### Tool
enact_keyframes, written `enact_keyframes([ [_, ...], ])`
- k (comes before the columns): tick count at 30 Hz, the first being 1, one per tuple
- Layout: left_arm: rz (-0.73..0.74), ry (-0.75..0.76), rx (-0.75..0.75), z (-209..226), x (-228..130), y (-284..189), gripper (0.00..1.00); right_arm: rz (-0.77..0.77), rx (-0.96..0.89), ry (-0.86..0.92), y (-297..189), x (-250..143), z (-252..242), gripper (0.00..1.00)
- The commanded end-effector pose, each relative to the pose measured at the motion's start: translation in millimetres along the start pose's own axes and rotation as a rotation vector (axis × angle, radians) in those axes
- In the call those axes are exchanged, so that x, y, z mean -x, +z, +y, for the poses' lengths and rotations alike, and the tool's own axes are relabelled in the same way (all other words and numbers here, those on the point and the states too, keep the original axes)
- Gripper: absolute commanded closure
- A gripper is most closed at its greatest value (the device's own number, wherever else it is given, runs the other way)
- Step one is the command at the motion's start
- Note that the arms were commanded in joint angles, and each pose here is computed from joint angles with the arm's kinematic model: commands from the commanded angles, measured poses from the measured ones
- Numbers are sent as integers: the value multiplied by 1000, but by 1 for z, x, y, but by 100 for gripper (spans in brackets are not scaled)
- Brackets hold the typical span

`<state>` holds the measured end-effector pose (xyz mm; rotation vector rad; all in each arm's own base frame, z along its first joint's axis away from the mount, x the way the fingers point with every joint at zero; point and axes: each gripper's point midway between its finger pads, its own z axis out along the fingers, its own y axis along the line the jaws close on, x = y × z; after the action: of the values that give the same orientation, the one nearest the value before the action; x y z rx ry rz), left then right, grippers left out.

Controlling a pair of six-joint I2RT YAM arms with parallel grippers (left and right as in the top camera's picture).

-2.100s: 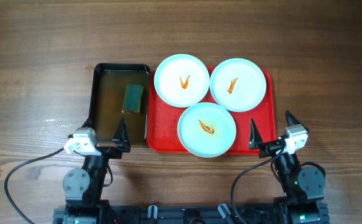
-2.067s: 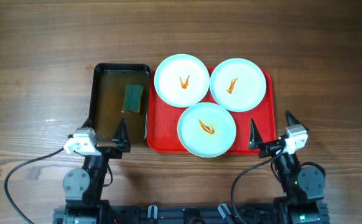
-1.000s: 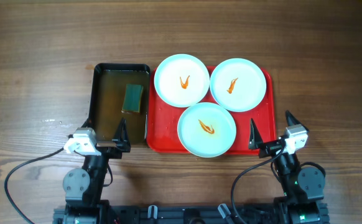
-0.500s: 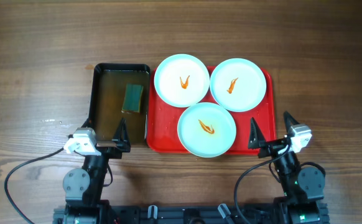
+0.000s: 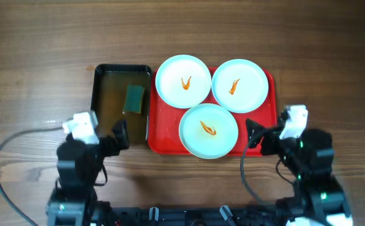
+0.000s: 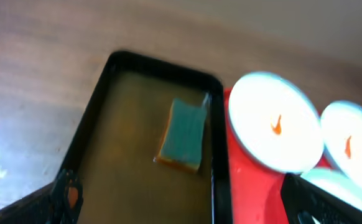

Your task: Clean dirty plates on tray and stack at the side

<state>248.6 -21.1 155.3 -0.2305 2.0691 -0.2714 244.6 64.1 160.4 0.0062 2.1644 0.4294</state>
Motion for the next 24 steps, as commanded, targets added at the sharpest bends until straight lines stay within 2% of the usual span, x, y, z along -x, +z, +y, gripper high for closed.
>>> enact_keyframes([
  [1,124,10,44,-6,26,6,0,121,-16,-22,4,12,3,0],
  [3,244,2,72,-12,43,11,0,225,-44,1,11,18,2,1],
  [7,398,-9,114,-18,61,20,0,274,21,23,22,30,15,1],
  [9,430,-12,124,-16,59,30,0,303,84,37,26,26,25,1],
  [12,502,-34,88,-21,44,47,0,322,74,40,31,22,22,0],
  [14,482,-34,71,-24,48,57,0,329,65,42,33,21,20,0],
  [17,374,-21,37,-30,72,82,0,336,63,45,35,19,19,1],
  [19,329,15,6,-37,79,102,6,339,63,47,35,19,19,0],
  [22,354,161,-40,-47,65,128,9,339,63,48,35,19,19,1],
  [24,424,236,-57,-50,40,147,8,342,62,48,35,18,19,0],
])
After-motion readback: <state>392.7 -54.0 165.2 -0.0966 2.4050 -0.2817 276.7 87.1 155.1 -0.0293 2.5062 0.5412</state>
